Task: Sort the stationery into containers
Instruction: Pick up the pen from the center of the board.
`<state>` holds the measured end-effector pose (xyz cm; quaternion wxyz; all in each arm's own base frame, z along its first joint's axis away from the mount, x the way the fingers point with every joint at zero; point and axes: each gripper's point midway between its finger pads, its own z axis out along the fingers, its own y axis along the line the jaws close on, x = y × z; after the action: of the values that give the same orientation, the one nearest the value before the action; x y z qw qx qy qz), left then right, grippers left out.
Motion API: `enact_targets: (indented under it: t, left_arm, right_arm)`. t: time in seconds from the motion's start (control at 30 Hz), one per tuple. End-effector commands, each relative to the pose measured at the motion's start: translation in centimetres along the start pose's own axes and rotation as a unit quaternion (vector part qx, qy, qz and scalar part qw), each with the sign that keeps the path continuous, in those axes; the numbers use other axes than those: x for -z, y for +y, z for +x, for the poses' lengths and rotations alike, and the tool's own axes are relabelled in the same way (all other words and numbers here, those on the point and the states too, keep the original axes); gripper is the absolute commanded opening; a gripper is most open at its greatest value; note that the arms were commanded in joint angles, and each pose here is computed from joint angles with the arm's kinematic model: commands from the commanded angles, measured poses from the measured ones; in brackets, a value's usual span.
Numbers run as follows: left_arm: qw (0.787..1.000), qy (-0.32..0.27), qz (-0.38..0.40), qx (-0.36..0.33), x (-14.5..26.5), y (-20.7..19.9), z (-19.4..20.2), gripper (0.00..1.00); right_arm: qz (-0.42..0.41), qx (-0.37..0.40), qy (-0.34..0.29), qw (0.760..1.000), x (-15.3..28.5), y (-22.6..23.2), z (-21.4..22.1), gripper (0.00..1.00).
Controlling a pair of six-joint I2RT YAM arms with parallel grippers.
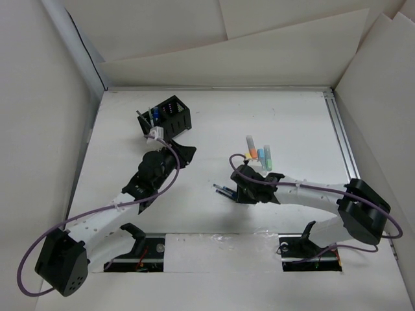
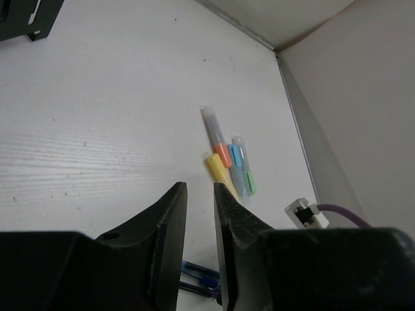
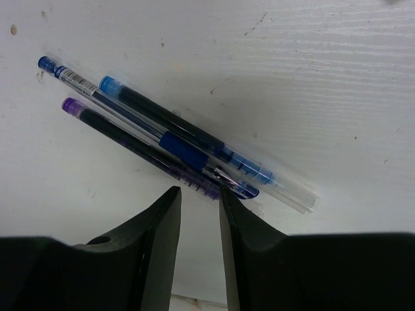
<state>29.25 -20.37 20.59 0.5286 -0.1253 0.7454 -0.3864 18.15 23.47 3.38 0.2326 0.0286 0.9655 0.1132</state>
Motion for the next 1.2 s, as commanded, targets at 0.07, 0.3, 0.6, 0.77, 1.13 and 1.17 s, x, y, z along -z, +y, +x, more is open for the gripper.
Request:
enact_targets:
  t: [0.07,0.3,0.6,0.77,1.13,1.17]
  left_arm:
    - [1.000,0.004,0.018,-0.001,0.5,-0.3,0.3,0.20]
    - [1.000,0.009,0.013,-0.002,1.2,0.4,0.8,0.20]
    - [1.000,0.000,0.010,-0.011,1.8,0.5,0.3,0.21]
    - [1.000,0.001,0.002,-0.017,2.4,0.8,0.2,0.21]
    - [0.998,-0.009,-0.058,-0.027,4.2,3.2,-0.2,0.22]
    - [0.998,-0.008,-0.059,-0.027,4.3,3.3,-0.2,0.22]
  right_arm:
    - [-0.015,0.008,-0.007,1.000,0.9,1.4,-0.6,0.36]
    - [-0.005,0.012,0.007,1.000,0.3,1.2,-0.1,0.36]
    - [-0.010,0.022,0.018,1.000,0.5,1.8,0.8,0.31]
    - [-0.024,0.031,0.026,0.999,0.4,2.7,1.6,0.42]
    - [-0.018,0.042,0.028,0.999,-0.9,3.4,2.8,0.16]
    - [-0.022,0.041,0.025,0.999,-0.9,3.6,2.7,0.14]
